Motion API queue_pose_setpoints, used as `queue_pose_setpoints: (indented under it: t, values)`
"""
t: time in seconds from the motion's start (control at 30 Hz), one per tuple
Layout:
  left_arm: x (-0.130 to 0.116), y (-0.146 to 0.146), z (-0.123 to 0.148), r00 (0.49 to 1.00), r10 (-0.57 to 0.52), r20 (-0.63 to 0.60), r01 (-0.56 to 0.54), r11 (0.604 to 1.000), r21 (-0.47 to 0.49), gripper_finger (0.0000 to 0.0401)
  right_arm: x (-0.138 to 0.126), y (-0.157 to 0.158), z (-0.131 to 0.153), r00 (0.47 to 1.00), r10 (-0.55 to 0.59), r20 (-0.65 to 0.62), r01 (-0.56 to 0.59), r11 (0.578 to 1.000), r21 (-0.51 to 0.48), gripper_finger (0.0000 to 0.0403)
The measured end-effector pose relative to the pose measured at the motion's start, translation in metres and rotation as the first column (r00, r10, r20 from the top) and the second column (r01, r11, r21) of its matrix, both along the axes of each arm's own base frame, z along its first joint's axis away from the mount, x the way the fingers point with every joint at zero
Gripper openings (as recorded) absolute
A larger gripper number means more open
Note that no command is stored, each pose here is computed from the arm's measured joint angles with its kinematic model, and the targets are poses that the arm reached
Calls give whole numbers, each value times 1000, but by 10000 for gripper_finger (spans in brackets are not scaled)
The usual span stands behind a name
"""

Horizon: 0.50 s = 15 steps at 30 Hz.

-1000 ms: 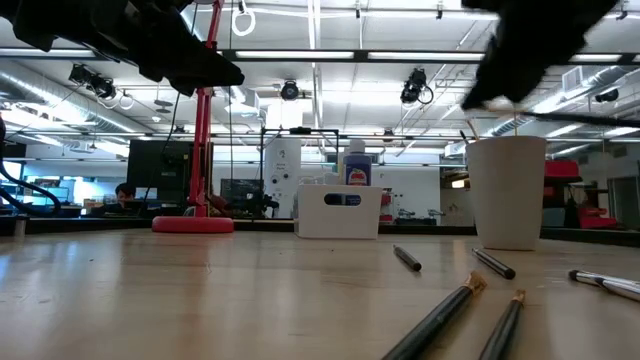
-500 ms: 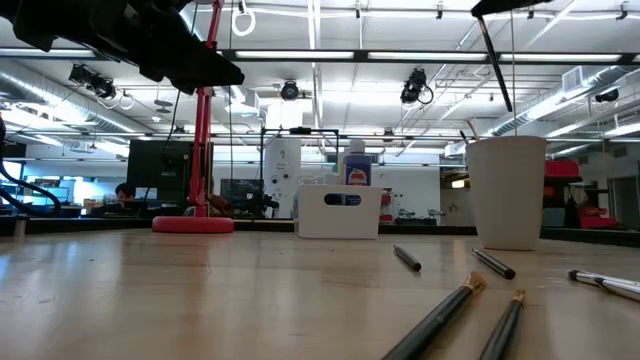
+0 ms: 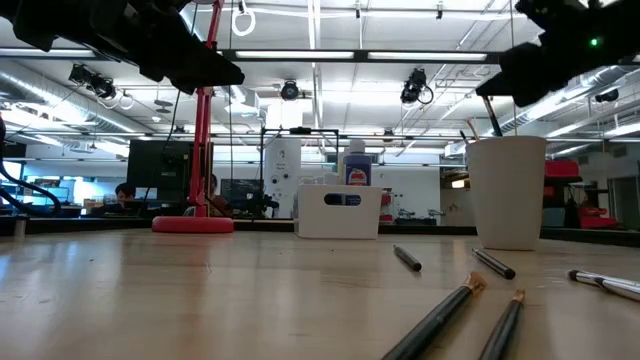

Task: Pick & Place Paint Supplies
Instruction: Put the gold paint brush into the gray cup

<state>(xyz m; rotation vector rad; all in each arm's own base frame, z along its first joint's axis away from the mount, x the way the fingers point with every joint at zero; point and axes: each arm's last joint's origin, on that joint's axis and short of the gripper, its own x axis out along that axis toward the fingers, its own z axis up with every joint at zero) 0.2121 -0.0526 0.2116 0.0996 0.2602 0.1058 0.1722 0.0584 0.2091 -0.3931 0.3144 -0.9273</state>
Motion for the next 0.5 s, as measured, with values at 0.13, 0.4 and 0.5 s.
queue_pose_setpoints:
  t: [0.13, 0.4, 0.5]
  values:
    - [0, 0, 0, 1000, 0, -1, 0, 1000, 11, 96, -1, -1, -9, 1000, 5, 16, -5, 1000, -1, 4]
    - [0, 0, 0, 1000, 1, -1, -1, 1000, 10, 96, 3, 2, -2, 999, 17, 34, -17, 1000, -13, 71]
    - [0, 0, 0, 1000, 2, -1, -2, 1000, 7, 96, 4, 2, 1, 998, 19, 52, -19, 1000, -9, 98]
